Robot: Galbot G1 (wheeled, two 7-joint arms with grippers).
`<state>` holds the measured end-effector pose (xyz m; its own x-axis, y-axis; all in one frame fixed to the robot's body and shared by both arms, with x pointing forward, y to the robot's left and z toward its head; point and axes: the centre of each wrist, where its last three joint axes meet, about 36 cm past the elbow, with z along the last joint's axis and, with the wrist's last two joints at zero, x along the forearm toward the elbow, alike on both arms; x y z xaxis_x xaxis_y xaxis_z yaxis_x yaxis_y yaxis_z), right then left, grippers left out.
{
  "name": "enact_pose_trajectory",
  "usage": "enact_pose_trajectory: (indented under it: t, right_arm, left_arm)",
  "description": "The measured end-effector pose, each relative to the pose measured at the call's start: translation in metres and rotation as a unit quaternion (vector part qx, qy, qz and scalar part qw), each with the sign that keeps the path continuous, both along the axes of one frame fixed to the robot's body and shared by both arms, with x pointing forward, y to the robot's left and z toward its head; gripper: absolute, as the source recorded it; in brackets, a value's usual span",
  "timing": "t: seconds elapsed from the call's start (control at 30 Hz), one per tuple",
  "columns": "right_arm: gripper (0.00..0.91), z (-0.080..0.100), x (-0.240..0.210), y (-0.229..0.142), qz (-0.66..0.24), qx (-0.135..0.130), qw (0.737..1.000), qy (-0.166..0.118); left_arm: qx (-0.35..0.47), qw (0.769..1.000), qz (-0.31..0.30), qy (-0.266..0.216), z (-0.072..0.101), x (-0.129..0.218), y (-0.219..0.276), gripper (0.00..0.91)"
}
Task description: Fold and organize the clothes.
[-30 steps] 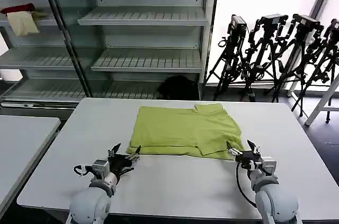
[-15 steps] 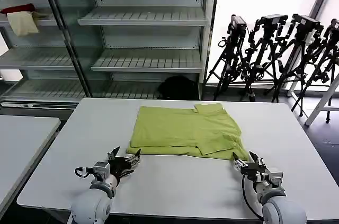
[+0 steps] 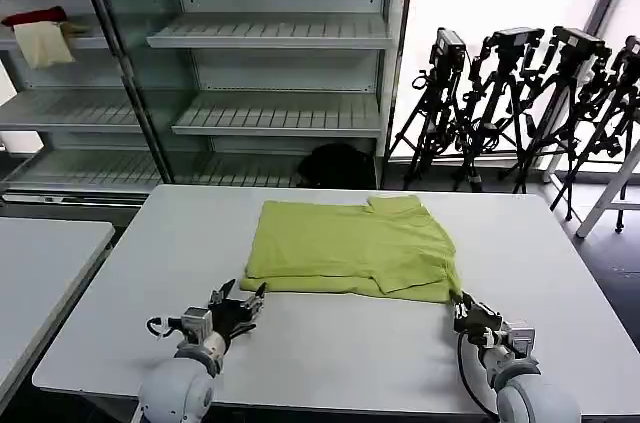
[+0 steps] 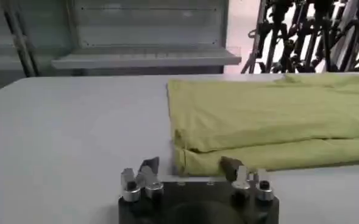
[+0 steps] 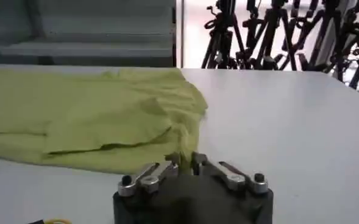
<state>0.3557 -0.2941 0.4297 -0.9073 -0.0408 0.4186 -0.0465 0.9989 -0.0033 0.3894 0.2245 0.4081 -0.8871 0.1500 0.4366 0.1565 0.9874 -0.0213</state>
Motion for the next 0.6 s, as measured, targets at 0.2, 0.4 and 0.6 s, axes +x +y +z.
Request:
enact_pose_trajectory:
  t: [0.2, 0.4, 0.6]
  right_arm:
    - [0.0, 0.0027, -0.0003, 0.0007, 0.001, 0.0, 1.0, -0.003]
    - [0.0, 0.0047, -0.0028, 0.0007, 0.006, 0.002, 1.0, -0.004]
    - [0.0, 0.0075, -0.0086, 0.0029, 0.01, 0.007, 1.0, -0.003]
  left_arm:
    - [0.001, 1.0, -0.006, 0.002, -0.0011, 0.0004, -0.002, 0.0]
    - [0.0, 1.0, -0.011, 0.003, -0.0014, 0.0011, -0.0067, 0.0]
    - [0.002, 1.0, -0.011, 0.003, -0.0005, -0.0024, -0.0066, 0.0]
